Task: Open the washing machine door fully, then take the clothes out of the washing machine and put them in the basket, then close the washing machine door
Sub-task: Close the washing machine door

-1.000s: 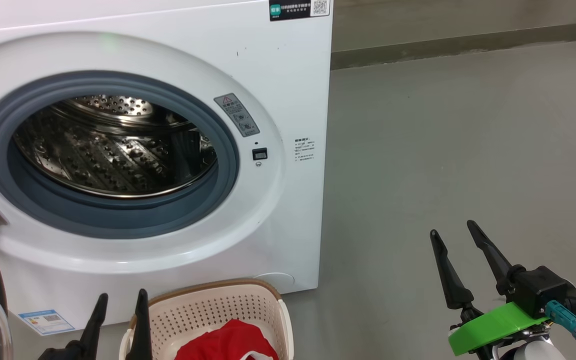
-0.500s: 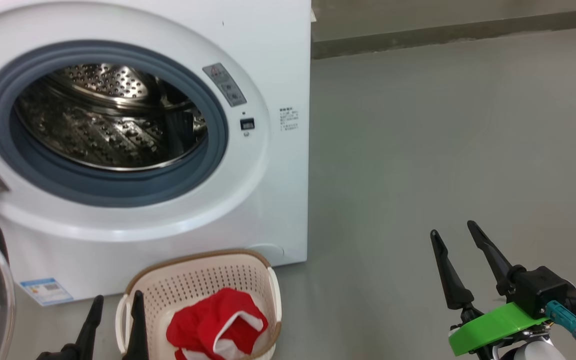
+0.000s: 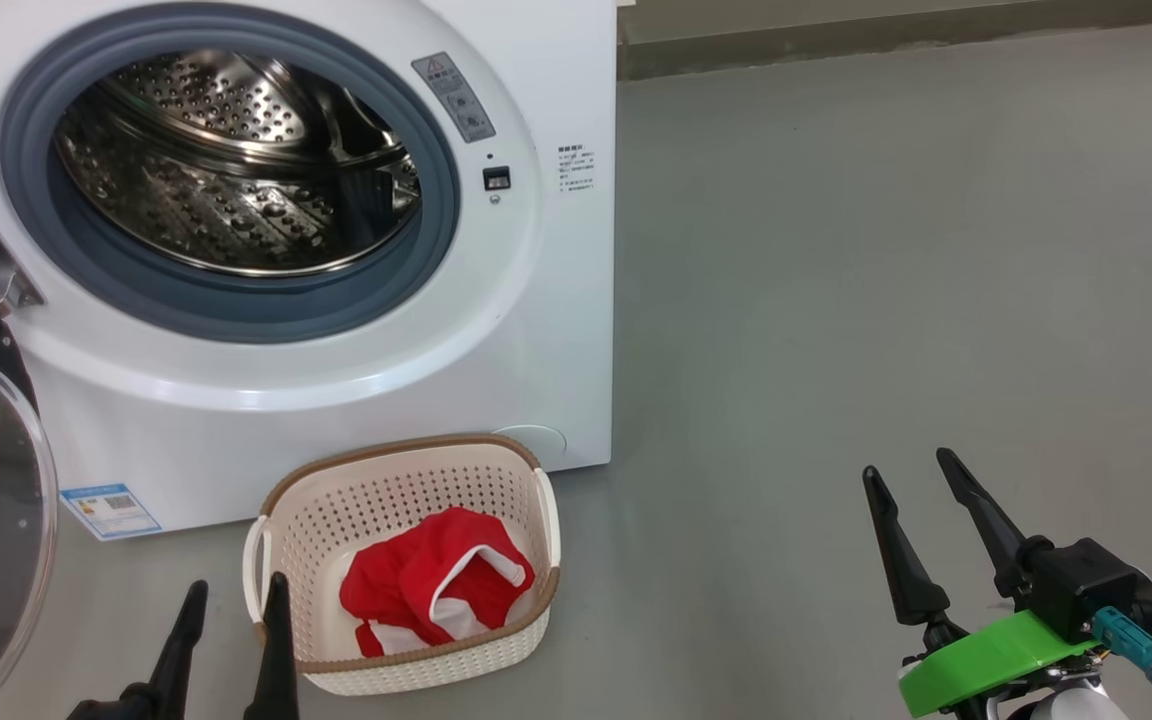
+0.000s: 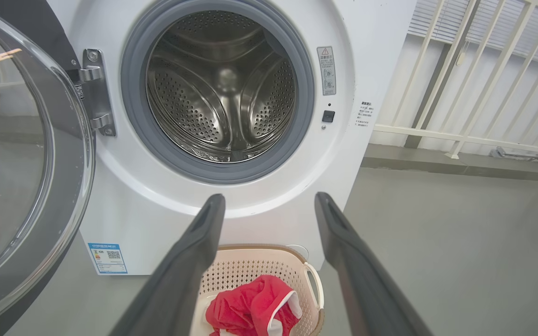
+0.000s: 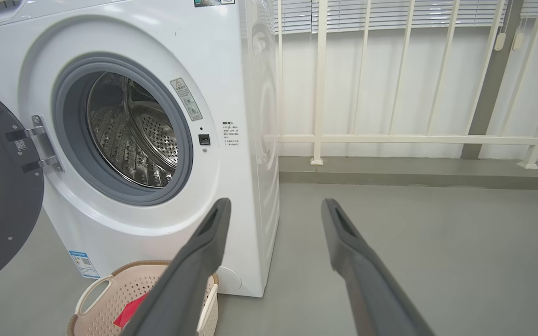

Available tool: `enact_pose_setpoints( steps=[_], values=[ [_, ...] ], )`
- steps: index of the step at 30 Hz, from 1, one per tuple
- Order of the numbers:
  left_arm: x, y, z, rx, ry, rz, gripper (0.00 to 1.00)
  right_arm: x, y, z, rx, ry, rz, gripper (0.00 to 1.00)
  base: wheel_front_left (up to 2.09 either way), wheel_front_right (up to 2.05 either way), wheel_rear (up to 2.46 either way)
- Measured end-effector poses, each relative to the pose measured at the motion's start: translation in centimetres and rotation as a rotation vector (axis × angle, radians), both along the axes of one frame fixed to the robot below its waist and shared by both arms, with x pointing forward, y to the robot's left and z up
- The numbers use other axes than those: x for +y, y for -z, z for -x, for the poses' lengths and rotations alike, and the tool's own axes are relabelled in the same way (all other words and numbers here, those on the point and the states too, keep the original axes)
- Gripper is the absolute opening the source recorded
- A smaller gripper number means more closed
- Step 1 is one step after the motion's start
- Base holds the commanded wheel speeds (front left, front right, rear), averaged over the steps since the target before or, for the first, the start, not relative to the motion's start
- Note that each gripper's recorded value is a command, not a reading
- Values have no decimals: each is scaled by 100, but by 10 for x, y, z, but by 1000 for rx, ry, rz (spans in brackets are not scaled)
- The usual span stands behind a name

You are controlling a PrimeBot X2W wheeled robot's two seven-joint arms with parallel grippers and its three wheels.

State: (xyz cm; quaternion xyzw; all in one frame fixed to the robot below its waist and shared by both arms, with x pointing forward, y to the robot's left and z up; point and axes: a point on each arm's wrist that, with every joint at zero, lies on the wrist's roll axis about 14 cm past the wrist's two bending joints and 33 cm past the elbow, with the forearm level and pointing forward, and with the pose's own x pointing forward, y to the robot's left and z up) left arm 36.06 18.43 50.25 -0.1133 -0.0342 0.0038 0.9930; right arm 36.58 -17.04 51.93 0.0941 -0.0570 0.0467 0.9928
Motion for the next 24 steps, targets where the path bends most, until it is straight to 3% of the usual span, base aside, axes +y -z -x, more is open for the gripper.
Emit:
enact_pose_setpoints(
  steps=[24],
  values=[
    [15,-1,7,2,-68,-14,100,13,2,-8,7,-44,6,100,0,0,0]
  ],
)
